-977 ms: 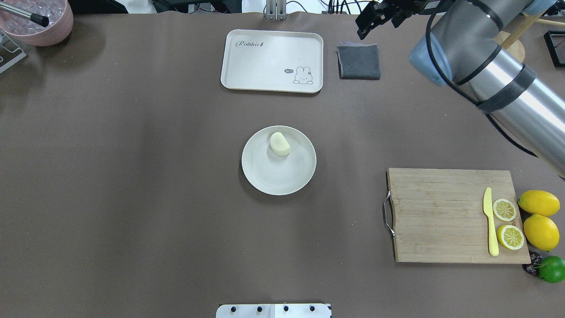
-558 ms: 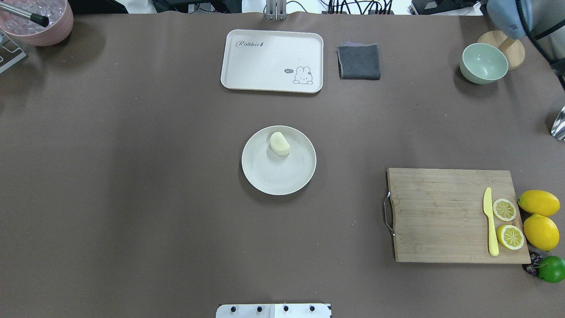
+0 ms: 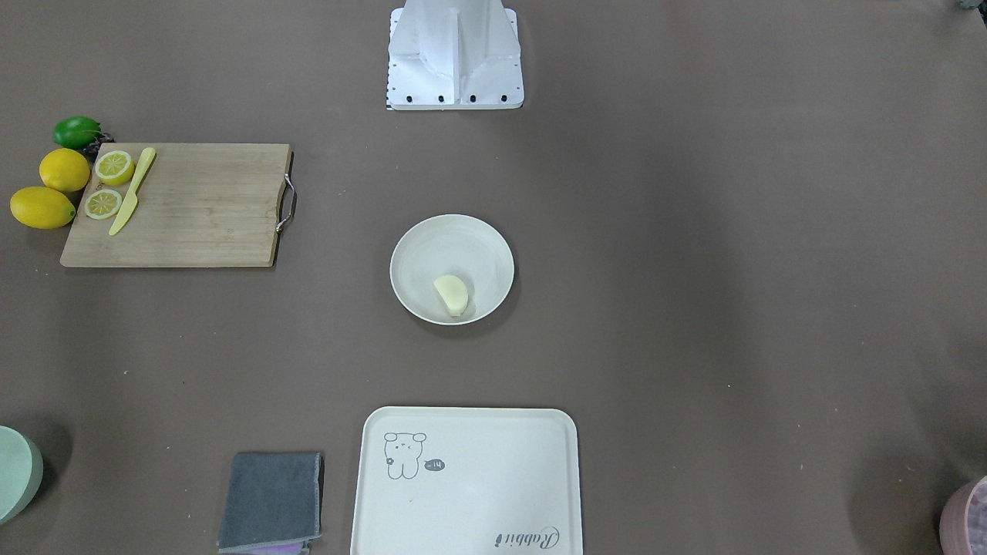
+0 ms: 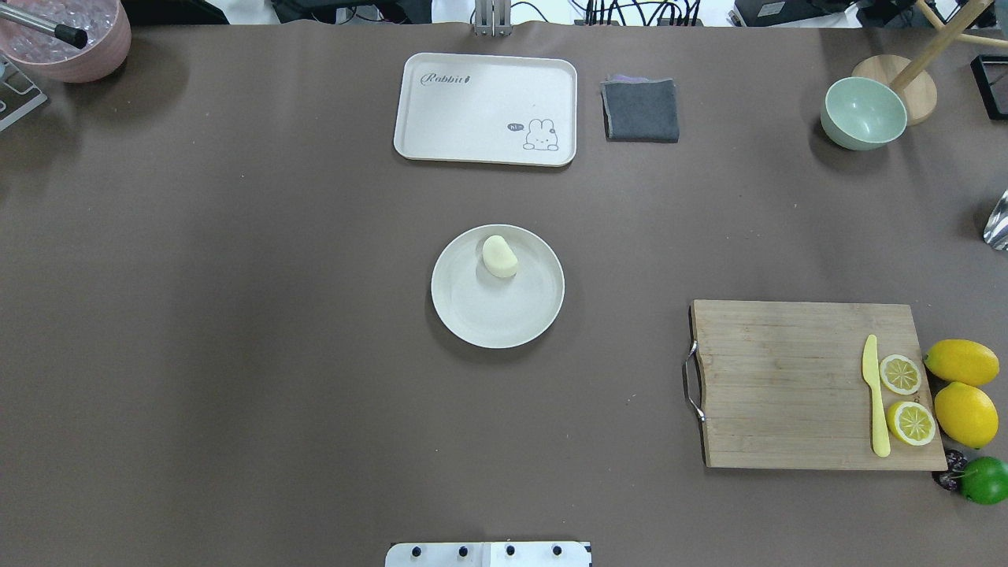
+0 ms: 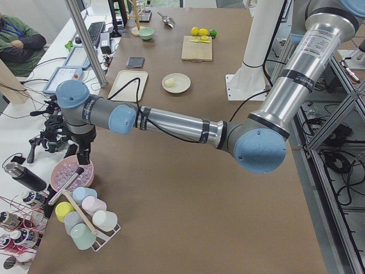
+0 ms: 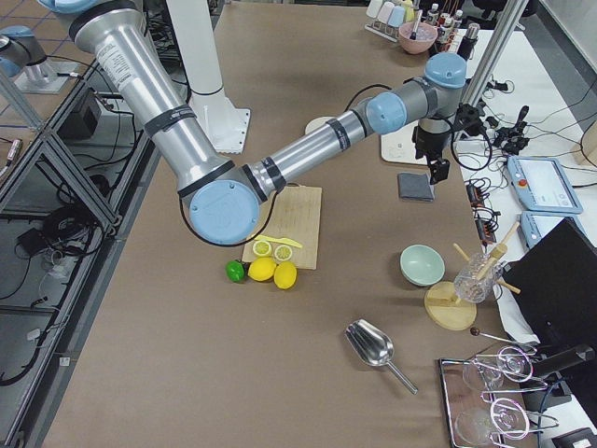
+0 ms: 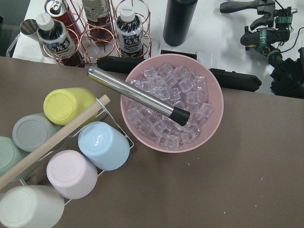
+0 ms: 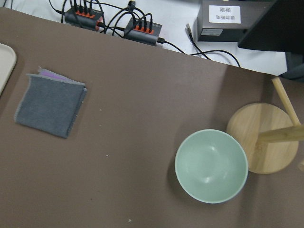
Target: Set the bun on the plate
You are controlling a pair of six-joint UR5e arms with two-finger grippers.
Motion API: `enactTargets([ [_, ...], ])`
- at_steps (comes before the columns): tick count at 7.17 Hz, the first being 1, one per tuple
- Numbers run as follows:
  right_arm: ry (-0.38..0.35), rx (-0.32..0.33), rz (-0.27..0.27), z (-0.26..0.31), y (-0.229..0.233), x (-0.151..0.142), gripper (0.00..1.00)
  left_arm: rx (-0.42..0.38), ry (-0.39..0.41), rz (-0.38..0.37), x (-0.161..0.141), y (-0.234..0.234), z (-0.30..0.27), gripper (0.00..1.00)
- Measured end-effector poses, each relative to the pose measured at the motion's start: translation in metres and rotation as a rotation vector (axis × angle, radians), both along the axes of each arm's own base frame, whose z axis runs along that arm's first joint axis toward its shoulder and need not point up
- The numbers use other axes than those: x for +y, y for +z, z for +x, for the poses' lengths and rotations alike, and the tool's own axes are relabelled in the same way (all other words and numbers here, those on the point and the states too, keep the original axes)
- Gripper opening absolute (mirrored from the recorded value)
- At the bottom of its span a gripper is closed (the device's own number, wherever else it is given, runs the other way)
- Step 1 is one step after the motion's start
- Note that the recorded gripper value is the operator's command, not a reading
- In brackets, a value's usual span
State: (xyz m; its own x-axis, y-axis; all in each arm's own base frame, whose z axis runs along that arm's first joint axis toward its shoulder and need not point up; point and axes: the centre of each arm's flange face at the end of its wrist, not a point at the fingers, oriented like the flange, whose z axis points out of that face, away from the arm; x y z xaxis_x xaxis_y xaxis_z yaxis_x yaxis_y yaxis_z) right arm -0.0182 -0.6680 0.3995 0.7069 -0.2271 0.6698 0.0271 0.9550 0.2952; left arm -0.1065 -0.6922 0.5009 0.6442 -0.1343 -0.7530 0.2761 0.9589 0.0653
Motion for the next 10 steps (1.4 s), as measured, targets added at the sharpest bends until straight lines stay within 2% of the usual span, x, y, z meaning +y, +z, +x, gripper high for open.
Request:
enactTargets([
  [3,0.043,0.001,-0.028,0.035,0.026,0.013,1.00,0.044,-0.005,-0.073,0.009,0.006,-0.011,0.98],
  [7,0.052,0.004,-0.057,0.036,0.039,0.016,1.00,0.047,0.009,-0.093,0.009,0.011,-0.002,0.98],
  [10,0.055,0.004,-0.085,0.038,0.058,0.031,1.00,0.050,0.013,-0.109,0.009,0.014,0.005,0.98],
])
